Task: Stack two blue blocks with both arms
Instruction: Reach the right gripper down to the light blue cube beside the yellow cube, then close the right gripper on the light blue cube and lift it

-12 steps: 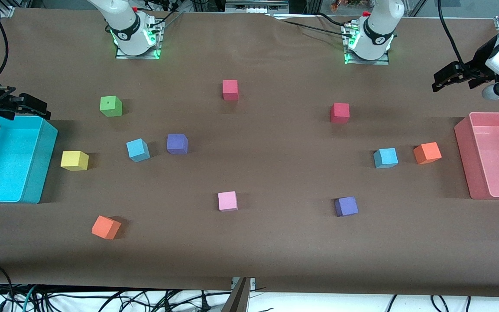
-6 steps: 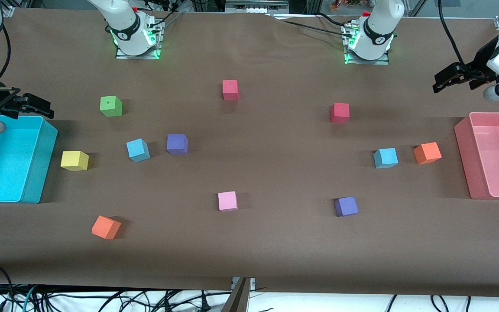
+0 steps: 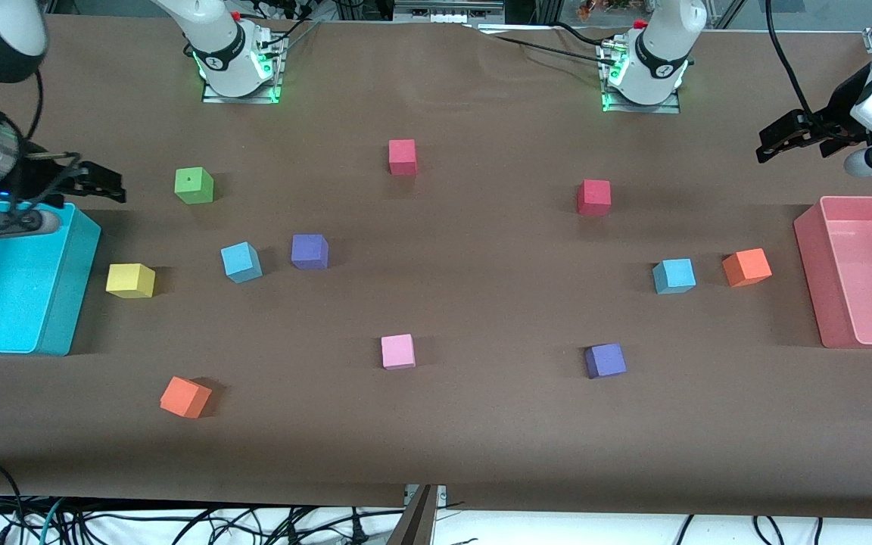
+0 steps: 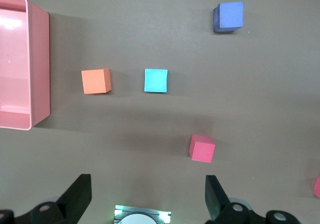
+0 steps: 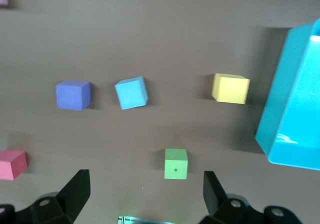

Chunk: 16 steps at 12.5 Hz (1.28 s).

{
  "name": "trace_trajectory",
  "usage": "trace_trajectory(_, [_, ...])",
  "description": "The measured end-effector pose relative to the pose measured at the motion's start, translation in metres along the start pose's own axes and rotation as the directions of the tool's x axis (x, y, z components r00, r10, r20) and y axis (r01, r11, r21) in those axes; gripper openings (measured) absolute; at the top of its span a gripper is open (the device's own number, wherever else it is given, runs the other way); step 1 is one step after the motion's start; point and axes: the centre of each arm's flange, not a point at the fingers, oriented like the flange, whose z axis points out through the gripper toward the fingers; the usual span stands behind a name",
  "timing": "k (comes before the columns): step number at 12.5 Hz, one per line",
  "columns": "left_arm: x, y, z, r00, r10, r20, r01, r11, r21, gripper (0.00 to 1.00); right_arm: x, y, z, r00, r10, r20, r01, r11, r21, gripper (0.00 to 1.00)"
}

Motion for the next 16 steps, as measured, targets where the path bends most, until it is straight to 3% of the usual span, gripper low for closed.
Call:
trace_trajectory(3, [0.0, 0.0, 0.0, 1.0, 0.0, -0.001, 0.0, 1.0, 0.0, 1.0, 0.019, -0.043, 0.046, 0.996, -0.073, 0.046, 0.074, 0.997, -0.014, 1.0])
trace_trajectory(7, [0.0, 0.0, 0.0, 1.0, 0.0, -0.002, 0.0, 1.0, 0.0, 1.0, 0.032, -0.058, 0.153, 0.992, -0.127, 0.002, 0.127, 0.992, -0.027, 1.0])
trace_trajectory(11, [0.0, 0.001, -0.001, 1.0, 0.003, -0.005, -0.003, 1.0, 0.0, 1.0, 0.015, -0.052, 0.283, 0.986, -0.163, -0.031, 0.162, 0.986, -0.042, 1.0])
trace_trajectory(16, [0.0, 0.003, -0.002, 1.0, 0.006, -0.008, -0.006, 1.0, 0.0, 1.0, 0.021, -0.06, 0.331, 0.978, -0.198, -0.067, 0.194, 0.979, -0.062, 1.0])
